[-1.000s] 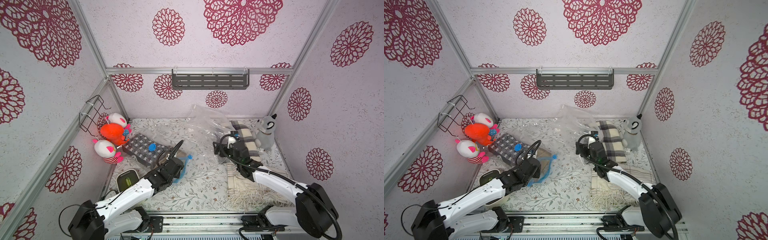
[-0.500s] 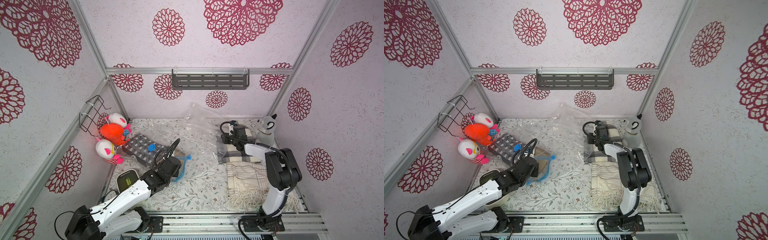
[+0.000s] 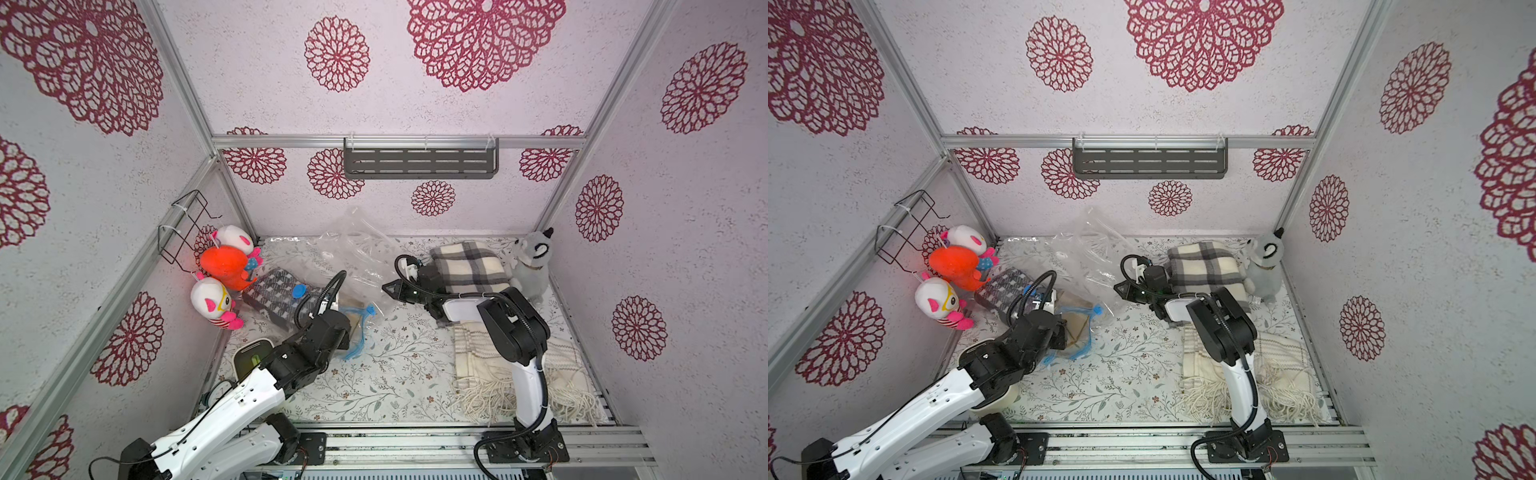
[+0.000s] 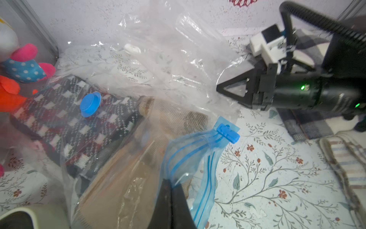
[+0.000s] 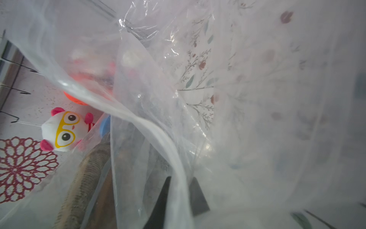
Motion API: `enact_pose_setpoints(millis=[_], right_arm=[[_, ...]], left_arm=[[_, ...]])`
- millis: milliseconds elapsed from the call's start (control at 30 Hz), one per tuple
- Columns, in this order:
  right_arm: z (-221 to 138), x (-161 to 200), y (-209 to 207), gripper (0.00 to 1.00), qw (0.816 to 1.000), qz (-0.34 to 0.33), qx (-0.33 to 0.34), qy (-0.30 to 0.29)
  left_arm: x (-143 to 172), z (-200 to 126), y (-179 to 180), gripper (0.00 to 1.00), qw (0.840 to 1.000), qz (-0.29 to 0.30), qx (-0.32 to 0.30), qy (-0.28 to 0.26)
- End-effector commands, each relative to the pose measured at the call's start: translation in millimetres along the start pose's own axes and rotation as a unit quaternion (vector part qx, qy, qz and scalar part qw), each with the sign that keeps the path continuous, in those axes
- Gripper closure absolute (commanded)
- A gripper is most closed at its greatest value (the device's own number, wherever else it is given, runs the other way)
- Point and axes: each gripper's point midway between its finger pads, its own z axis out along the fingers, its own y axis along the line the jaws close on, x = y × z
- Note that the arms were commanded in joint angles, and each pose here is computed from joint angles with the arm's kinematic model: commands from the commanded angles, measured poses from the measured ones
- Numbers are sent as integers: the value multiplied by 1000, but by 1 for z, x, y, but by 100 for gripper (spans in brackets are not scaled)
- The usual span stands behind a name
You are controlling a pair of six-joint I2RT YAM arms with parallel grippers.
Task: Take the scarf out of the vacuum bag
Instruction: Adjust the vacuum bag at the center of the board.
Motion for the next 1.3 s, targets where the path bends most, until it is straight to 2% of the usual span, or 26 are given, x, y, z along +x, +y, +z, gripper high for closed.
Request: enact_pose_setpoints(millis=[0, 100, 167, 233, 300, 367, 400, 500, 600, 667, 733, 800, 867, 933, 967, 1033, 1133, 1200, 1267], right_arm=[[-22, -21, 1, 80, 996, 64, -52, -41], [-50, -27, -17, 69, 995, 74, -36, -54], [-60, -20, -29, 57, 998, 49, 31, -28], [-79, -17, -36, 47, 994, 11, 104, -30], [-100, -20, -30, 37, 986, -35, 156, -41], [-118, -31, -16, 33, 975, -77, 200, -55], [-124, -39, 0, 33, 972, -102, 200, -65], [-120, -58, 54, 30, 972, -162, 148, -81], [-76, -60, 113, 33, 978, -205, 20, -43], [-37, -49, 145, 34, 974, -221, -59, 0], [0, -47, 161, 35, 967, -240, -87, 20], [36, -51, 147, 37, 969, -242, -57, 20], [61, -57, 144, 34, 968, -246, -52, 1], [91, -59, 131, 32, 969, -241, -41, 22], [107, -55, 113, 32, 971, -234, -22, 42], [121, -63, 78, 31, 973, -224, 40, 43], [111, -73, 3, 29, 971, -176, 160, 17], [93, -80, -27, 29, 972, -143, 185, -4], [70, -88, -37, 29, 969, -141, 203, -21]], left_arm=[[-12, -1, -9, 100, 999, -14, 25, -16], [-6, 9, -19, 100, 999, -11, 33, -1], [-3, 15, -22, 100, 999, -5, 33, -1], [2, 25, -25, 100, 1000, 1, 30, -3], [9, 32, -24, 100, 1000, 3, 21, 0], [12, 35, -24, 100, 1000, 4, 21, -4], [11, 36, -26, 100, 1000, 0, 28, -10], [14, 41, -36, 100, 999, -5, 46, -3], [16, 42, -37, 100, 999, 2, 44, 3], [16, 41, -33, 100, 999, 3, 36, 0], [15, 38, -34, 100, 999, -2, 44, -3], [15, 38, -40, 100, 998, -8, 60, -1], [16, 38, -39, 100, 998, -4, 57, 2], [17, 39, -35, 100, 999, 4, 44, 1], [17, 39, -33, 100, 999, 7, 39, 2], [18, 38, -31, 100, 999, 9, 36, 4], [17, 36, -32, 100, 999, 2, 46, -3], [17, 35, -32, 100, 999, 1, 50, -4], [16, 35, -32, 100, 999, 1, 48, -8]])
